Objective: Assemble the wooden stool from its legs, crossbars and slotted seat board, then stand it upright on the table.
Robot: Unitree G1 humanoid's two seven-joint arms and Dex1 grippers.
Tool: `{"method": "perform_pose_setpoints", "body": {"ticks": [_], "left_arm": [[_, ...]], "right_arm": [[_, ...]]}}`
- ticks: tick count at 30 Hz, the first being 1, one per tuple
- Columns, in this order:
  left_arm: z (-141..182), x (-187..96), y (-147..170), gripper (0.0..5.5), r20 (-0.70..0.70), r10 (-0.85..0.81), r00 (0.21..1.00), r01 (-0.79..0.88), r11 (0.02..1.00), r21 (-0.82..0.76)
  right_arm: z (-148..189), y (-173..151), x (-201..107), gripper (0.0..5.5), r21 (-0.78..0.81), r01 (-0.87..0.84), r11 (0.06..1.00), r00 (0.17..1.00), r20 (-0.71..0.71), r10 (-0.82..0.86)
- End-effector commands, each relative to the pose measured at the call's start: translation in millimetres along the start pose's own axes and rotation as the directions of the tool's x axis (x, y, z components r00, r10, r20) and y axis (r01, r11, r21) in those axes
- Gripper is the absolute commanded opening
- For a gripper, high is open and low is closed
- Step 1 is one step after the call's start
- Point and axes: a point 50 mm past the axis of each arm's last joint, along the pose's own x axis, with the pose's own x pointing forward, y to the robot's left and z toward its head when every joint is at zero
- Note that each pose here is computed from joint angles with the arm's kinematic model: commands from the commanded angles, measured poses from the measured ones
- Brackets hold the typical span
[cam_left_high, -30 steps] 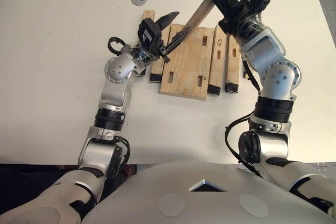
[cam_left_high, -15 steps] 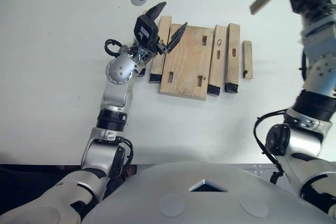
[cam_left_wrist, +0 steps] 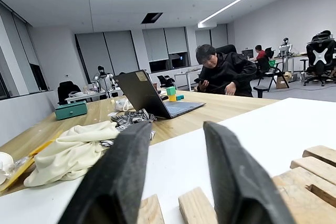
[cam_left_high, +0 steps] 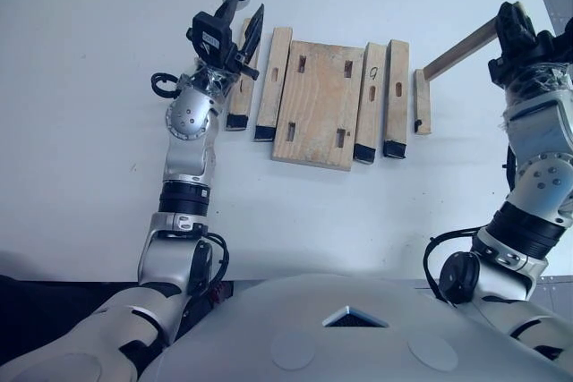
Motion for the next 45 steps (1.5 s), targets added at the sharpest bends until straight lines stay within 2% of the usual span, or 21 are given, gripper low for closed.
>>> {"method": "perform_pose_setpoints", "body": {"ticks": [1,7,26,32,36,39,45], "left_arm": [[2.7,2.8,3.1,1.18,0.021,0.012,1.000,-0.012,1.000,0.007],[1.4,3.9,5.1,0.23,0.014,0.039,0.999,-0.039,0.999,0.021],[0.1,8.3,-0.1,0.19,0.000,-0.008,1.000,0.008,1.000,0.031],[-1.0,7.1,-1.6,0.19,-0.002,-0.004,1.000,0.004,1.000,0.026],[-1.5,6.7,-3.1,0.19,-0.004,-0.008,1.000,0.008,1.000,0.022],[-0.7,5.6,-1.6,0.19,-0.007,-0.018,1.000,0.018,1.000,0.024],[-0.1,4.9,-1.3,0.19,-0.017,-0.040,0.999,0.040,0.999,0.027]], "right_arm": [[-15.0,2.6,1.3,0.38,0.059,0.009,0.998,0.999,-0.048,-0.007],[-20.2,5.1,2.3,0.38,0.074,0.010,0.997,0.998,-0.060,-0.006],[-51.3,-8.9,12.1,0.38,0.077,0.057,0.995,0.995,-0.090,-0.049],[-54.1,-5.1,9.1,0.38,-0.009,0.064,0.998,0.995,-0.077,-0.064],[-69.8,-1.6,-1.2,0.38,-0.113,0.083,0.990,0.993,-0.077,-0.092],[-89.5,1.7,-18.1,0.38,-0.263,0.077,0.962,0.994,-0.051,-0.094],[-120.4,-2.6,-39.3,0.38,-0.296,0.070,0.953,0.990,-0.100,-0.104]]}}
